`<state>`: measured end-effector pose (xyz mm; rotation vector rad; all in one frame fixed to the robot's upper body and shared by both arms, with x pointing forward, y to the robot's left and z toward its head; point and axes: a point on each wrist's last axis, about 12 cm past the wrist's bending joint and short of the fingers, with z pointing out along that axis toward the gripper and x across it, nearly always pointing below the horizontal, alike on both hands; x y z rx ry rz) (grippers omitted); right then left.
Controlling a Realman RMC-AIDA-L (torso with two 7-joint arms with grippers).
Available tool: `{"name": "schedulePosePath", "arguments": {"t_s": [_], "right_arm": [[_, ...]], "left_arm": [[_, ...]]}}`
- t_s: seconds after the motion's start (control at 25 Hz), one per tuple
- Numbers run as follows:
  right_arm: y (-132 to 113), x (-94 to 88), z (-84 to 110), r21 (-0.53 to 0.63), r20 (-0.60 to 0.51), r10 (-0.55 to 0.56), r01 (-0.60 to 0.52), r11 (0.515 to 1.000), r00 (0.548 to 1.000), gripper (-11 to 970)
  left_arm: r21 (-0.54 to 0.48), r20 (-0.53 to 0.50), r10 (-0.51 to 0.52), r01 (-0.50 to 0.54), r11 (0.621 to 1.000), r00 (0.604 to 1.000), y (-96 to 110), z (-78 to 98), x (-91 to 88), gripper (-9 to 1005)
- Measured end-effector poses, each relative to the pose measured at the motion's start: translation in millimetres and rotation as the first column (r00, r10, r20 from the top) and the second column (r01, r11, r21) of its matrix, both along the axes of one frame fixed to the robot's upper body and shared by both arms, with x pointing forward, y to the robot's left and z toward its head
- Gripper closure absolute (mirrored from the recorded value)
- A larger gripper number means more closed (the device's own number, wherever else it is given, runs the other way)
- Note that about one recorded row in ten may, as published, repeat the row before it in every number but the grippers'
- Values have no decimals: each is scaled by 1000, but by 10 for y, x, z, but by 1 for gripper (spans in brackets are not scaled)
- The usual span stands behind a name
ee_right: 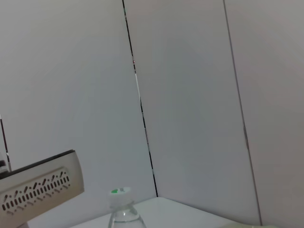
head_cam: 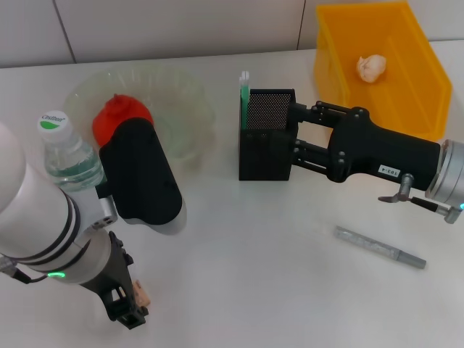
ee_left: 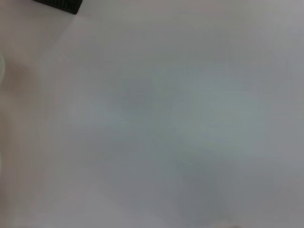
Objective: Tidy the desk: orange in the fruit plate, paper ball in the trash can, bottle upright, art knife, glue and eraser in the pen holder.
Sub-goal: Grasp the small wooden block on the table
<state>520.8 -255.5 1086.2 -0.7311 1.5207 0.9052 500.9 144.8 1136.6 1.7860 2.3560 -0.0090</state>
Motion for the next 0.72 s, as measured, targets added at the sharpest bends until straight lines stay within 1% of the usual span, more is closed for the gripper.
{"name": "schedulePosePath", "arguments": {"t_s": [0.28,0.32,0.52,0.72], "right_arm": [[7,5,-12,1,-6,0,0,1000,1000,323],[7,4,-14,0,-5,0,0,1000,1000,322],[6,0,-21,-3,-2,0,0,1000,1000,318],[5,-4,-29,-2,-5,-1,1,1000,1000,315]], "left_arm": [[6,-7,2,-2,1000,1000,5,-19,4,258],[16,-18,3,-3,1000,1000,9,-45,9,258],[17,-26,-4,5,1000,1000,-4,-57,-4,377],[19,-29,-9,9,1000,1000,-11,-60,-8,372]]}}
